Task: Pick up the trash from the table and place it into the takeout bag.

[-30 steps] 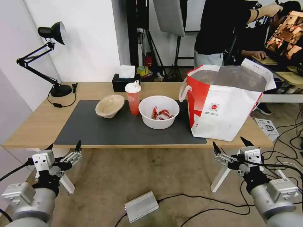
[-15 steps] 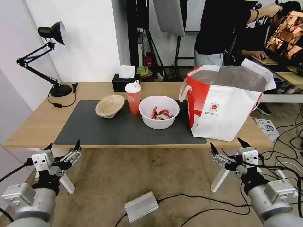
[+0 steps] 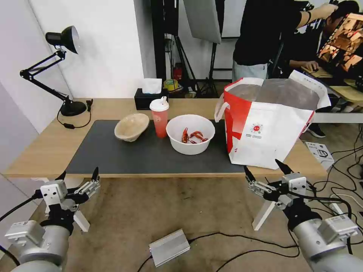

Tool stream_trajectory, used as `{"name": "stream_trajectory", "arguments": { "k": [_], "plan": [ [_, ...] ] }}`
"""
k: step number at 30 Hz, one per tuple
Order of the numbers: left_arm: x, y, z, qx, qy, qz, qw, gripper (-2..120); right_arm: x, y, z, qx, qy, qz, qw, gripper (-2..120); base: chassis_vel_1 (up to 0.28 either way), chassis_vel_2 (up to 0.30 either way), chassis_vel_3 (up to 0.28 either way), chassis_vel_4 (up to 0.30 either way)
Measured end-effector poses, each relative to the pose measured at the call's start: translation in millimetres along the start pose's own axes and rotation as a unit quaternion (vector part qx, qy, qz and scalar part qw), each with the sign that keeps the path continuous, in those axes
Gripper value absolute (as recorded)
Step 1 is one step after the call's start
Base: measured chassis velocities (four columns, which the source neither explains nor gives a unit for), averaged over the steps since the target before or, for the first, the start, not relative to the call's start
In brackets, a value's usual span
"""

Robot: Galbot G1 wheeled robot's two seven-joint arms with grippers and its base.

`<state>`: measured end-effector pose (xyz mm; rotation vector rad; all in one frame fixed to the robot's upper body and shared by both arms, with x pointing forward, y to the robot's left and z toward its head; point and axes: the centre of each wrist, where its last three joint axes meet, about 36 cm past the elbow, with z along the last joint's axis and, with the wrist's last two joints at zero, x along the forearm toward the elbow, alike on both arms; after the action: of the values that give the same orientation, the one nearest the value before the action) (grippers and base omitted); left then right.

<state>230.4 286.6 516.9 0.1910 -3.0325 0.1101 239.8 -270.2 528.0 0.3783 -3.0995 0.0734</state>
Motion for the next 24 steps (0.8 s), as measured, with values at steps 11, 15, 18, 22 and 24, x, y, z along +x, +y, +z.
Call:
{"name": "stream_trajectory", "arguments": {
  "k": [11, 15, 18, 22, 24],
  "plan": [
    [2.9, -2.1, -2.6, 0.003, -0.002, 0.003, 1.0000, 100, -17.3, -8.7, -18.3, -0.020, -0.056, -0.110, 0.992, 100, 0.000, 0.000, 0.000, 0.000],
    [3.7, -2.8, -2.8, 0.006, -0.002, 0.003, 1.0000, 100, -25.4, -12.1, -28.2, -0.018, -0.064, -0.150, 0.986, 100, 0.000, 0.000, 0.000, 0.000],
    [5.3, -4.0, -3.4, 0.008, -0.003, 0.003, 1.0000, 100, -35.7, -16.8, -38.9, -0.014, -0.073, -0.185, 0.980, 100, 0.000, 0.000, 0.000, 0.000],
    [5.9, -4.9, -3.5, 0.010, -0.003, 0.004, 0.9999, 100, -50.1, -25.0, -48.2, -0.016, -0.070, -0.203, 0.977, 100, 0.000, 0.000, 0.000, 0.000],
    [6.1, -5.1, -3.7, 0.010, -0.003, 0.004, 0.9999, 100, -56.1, -28.5, -52.1, -0.014, -0.069, -0.208, 0.976, 100, 0.000, 0.000, 0.000, 0.000]
  ]
}}
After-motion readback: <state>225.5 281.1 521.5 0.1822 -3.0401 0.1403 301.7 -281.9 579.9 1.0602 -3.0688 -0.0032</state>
